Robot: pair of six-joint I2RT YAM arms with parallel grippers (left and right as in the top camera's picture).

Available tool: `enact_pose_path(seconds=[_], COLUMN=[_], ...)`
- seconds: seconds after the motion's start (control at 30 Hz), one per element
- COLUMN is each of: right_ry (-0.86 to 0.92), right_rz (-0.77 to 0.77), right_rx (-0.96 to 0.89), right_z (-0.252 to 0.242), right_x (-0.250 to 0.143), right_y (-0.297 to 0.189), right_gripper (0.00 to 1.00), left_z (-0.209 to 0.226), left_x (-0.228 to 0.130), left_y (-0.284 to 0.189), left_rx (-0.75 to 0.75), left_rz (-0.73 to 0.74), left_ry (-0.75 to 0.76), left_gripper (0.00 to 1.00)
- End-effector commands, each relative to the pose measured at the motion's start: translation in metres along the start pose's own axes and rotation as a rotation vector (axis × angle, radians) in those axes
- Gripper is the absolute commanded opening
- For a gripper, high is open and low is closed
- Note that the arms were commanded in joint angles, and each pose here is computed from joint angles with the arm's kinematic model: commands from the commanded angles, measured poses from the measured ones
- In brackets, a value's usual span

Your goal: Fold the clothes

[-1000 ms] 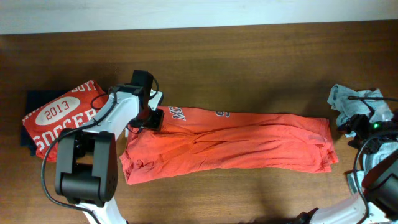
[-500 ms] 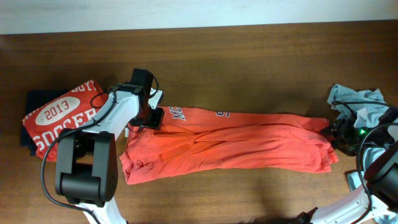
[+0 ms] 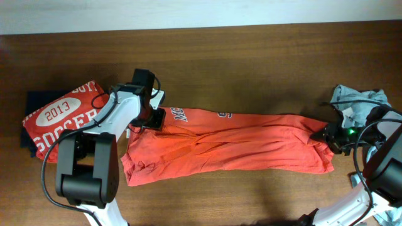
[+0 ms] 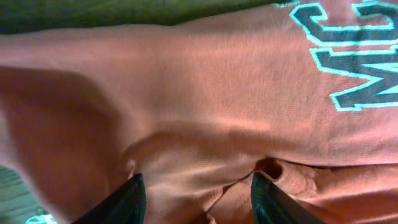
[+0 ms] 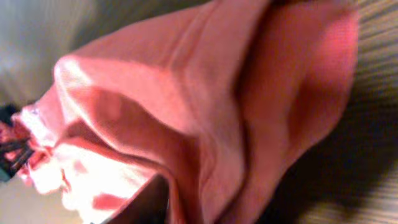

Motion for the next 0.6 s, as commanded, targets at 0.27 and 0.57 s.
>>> enact_pose_path(seconds=[0.27,0.57], right_ry=[-0.045,-0.112], right_rz=[-0.091,-0.25], right_rx=[-0.164,-0.317], right_z=[0.03,0.075], right_x=[0.019,0.051], right_y=[-0.05,-0.125], right_gripper=[0.04,0.04], left_z=[-0.003,-0.001], left_x=[0.065,0.077], left_y=[-0.119,-0.235], left_rx=[0.047,0.16], left_rz=[-0.209,-0.446], left_ry=[0.016,-0.005], left_gripper=[0.55,0.63])
Point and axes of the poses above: each gripper's point midway between its finger pads, its own y axis out along the fingers, its own z axis along the line the jaws close on, x = y × z, the point moved 10 cm from there along -y, back along the fingers, and after that the axes turned 6 degrees about -y, right-handed, at the moved point
